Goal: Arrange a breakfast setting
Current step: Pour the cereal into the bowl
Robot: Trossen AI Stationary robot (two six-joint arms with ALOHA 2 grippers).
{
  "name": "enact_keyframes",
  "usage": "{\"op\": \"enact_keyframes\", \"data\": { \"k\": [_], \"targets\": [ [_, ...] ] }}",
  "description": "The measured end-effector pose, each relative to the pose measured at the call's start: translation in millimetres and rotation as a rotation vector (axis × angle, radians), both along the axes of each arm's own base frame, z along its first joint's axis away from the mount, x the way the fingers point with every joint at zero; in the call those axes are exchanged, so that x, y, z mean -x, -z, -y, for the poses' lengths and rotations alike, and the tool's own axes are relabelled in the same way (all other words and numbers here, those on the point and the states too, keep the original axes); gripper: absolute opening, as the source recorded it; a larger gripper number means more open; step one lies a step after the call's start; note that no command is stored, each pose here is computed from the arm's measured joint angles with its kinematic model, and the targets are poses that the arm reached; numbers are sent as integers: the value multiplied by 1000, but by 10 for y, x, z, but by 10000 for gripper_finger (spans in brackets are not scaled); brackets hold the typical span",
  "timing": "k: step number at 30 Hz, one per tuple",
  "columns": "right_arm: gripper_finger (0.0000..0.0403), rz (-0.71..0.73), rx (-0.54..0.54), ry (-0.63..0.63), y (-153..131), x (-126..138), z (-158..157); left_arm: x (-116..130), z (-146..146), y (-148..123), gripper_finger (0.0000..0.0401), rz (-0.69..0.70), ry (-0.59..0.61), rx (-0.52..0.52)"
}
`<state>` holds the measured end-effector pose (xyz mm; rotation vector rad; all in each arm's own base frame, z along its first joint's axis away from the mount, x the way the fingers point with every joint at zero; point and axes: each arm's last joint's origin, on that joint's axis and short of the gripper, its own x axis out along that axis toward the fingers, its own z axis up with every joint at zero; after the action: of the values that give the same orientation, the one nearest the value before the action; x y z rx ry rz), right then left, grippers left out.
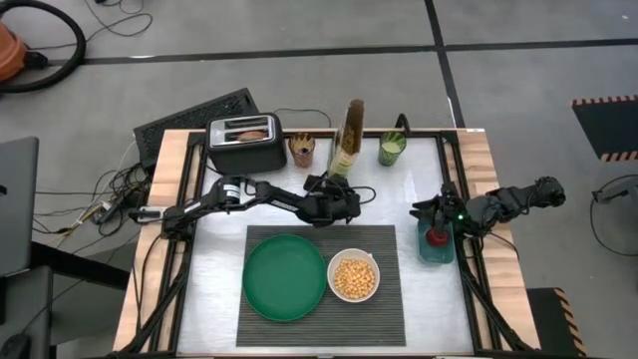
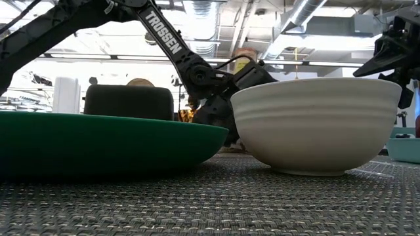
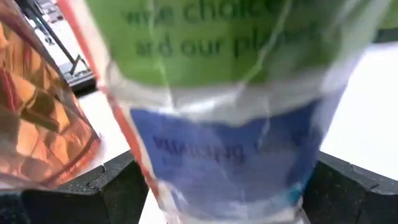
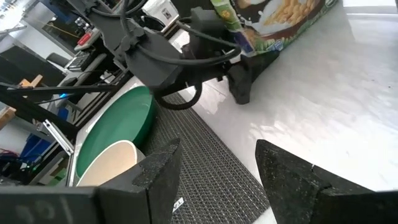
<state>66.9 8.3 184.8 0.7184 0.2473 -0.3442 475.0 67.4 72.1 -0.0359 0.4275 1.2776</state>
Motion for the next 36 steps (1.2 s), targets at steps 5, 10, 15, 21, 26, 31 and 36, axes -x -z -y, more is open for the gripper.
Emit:
{"op": "enact_keyframes", "data": {
  "k": [5,10,15,21,26,31,36],
  "targets": [
    [235,-9,2,0,8,3,1,18,-41,30,330,72,1,96],
    [235,-14,1,2,14,5,2,29,-16,-44,330,93,13,145],
    [235,-16,19,-5,13,4,2,62,98,-133,330,42,44,176],
    [235,2,126,-5,-36,-33,5,94,229,-152,330,18,70,232],
    [235,-24,248,46,-83,-166,22,93,317,-160,330,6,110,277],
    [232,-94,277,122,-59,-362,63,145,444,-284,330,-72,162,308],
    [208,-174,277,163,14,-593,161,213,504,-352,330,-139,171,328]
  ]
}}
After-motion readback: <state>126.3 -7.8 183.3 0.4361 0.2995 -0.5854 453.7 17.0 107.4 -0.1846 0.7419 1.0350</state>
